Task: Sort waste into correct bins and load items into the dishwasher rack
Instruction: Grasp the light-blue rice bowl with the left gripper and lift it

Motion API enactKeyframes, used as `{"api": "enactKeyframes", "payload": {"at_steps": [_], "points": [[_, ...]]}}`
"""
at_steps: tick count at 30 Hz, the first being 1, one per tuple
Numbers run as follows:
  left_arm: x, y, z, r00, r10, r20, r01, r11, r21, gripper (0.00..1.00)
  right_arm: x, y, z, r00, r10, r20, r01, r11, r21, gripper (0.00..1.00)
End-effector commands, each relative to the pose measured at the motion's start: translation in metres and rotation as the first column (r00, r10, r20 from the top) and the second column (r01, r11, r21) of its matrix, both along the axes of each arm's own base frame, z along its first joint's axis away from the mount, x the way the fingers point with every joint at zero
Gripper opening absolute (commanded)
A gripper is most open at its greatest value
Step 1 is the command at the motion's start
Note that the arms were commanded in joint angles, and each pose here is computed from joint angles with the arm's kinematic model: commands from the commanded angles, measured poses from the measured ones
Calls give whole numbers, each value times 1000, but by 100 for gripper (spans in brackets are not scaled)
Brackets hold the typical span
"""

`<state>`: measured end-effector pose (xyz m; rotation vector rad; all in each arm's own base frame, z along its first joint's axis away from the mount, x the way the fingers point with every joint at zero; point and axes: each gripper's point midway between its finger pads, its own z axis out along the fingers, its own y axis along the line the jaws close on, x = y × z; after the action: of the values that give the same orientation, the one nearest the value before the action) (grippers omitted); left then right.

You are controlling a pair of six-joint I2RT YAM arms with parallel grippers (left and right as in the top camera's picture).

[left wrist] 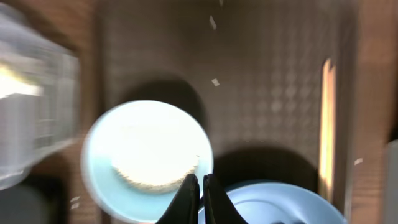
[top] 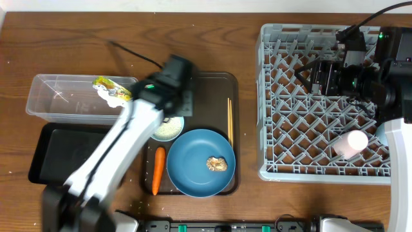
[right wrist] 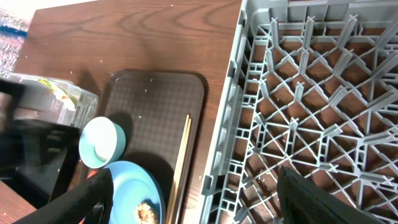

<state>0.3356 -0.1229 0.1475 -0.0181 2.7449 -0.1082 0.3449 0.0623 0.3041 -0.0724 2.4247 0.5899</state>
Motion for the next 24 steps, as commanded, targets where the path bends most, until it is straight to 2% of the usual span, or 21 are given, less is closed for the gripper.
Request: {"api": "enactKeyframes", "payload": {"at_steps": [1, 4, 8, 10, 13, 14, 18, 24], "points": [[-3, 31, 29, 993, 117, 32, -115, 991, -74, 6, -2, 6, 0, 1000, 13, -3, -13, 1000, 4, 77], [-9, 52, 43, 984, 177, 27, -171, 975, -145, 6, -1, 6, 0, 1000, 13, -2, -13, 1000, 4, 77], [-10, 41, 46, 996, 89, 21, -82, 973, -217, 7, -1, 6, 1, 1000, 12, 2, -12, 1000, 2, 77], [-10, 33, 30, 998, 59, -1, -59, 982, -178, 8, 1, 6, 2, 1000, 13, 12, -13, 1000, 2, 77], [-6, 25, -3, 998, 32, -47, -35, 997, -69, 17, 2, 6, 3, 1000, 12, 17, -12, 1000, 2, 77], [-5, 19, -16, 997, 18, -74, -21, 999, -46, 24, 2, 6, 3, 1000, 13, 16, -13, 1000, 3, 77], [-8, -2, -62, 982, -1, -189, 1, 1000, 1, 34, 1, 6, 2, 1000, 13, 12, -13, 1000, 3, 78], [-12, -10, -113, 956, 27, -291, -5, 997, 75, 34, 1, 6, 2, 1000, 13, 11, -13, 1000, 3, 79]]}}
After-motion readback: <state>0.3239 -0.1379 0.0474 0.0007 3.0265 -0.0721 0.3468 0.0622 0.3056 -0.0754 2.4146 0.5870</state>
